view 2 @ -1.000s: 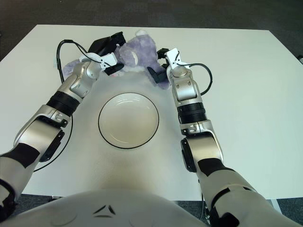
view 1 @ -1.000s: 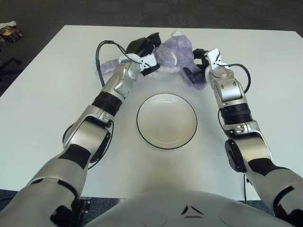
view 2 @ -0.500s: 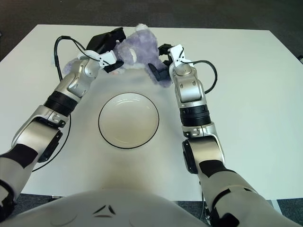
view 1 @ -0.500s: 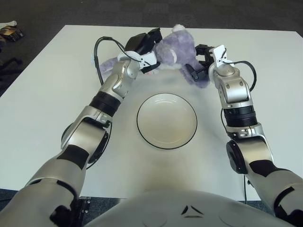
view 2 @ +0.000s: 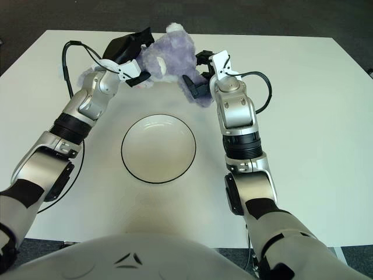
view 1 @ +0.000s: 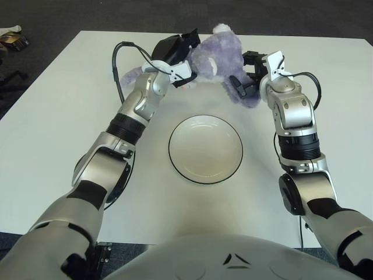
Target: Put the doll into the plate.
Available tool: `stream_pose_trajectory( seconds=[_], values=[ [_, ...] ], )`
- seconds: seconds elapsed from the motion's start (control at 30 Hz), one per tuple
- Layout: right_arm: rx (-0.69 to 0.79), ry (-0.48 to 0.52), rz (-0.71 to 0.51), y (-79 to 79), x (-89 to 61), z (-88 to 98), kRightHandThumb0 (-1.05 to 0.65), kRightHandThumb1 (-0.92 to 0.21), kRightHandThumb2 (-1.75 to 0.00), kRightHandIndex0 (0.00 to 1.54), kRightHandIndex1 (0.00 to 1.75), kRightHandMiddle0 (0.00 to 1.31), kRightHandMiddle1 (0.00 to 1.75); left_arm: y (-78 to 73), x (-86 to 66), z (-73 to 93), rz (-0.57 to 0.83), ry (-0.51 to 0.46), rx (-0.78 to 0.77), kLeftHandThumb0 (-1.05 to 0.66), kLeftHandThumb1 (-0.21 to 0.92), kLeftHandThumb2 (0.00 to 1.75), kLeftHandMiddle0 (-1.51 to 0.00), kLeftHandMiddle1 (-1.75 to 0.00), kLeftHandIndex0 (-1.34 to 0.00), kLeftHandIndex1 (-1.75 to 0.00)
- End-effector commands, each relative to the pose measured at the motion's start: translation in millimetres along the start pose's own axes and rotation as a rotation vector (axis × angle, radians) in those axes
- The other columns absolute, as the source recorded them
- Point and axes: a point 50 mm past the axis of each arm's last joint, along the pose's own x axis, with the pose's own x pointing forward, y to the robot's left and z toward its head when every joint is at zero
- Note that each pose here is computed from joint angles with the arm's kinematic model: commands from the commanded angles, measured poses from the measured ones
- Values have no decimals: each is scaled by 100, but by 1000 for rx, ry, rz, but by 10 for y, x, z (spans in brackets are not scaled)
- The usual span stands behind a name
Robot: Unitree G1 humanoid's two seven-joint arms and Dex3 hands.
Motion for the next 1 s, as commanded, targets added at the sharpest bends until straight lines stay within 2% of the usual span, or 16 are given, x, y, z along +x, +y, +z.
stream_pose_trajectory(
  seconds=[0.0,0.4,0.53,0.67,0.97],
  values=[
    [-8,-46,27,-6,-107,94,0,-1,-162,89,160,62,175,60,-63,81,2,-38,10,0,1,162,-86,-162,-64,-175],
    [-50,-65,31,10,-256,135,0,-1,-160,90,156,62,175,152,-225,203,6,-20,16,0,1,162,-87,-161,-64,-175],
    [-148,-102,26,35,-331,140,0,-1,-161,90,156,63,175,158,-302,230,-5,-22,22,0,1,162,-87,-162,-63,-175],
    [-237,-146,9,76,-414,107,0,1,-163,90,157,64,175,160,-379,229,-11,-29,15,0,1,163,-86,-163,-63,-175],
    [-314,-219,1,138,-508,33,0,5,-168,92,160,67,175,170,-534,176,-23,-55,-45,0,0,164,-87,-165,-63,-175]
  ],
)
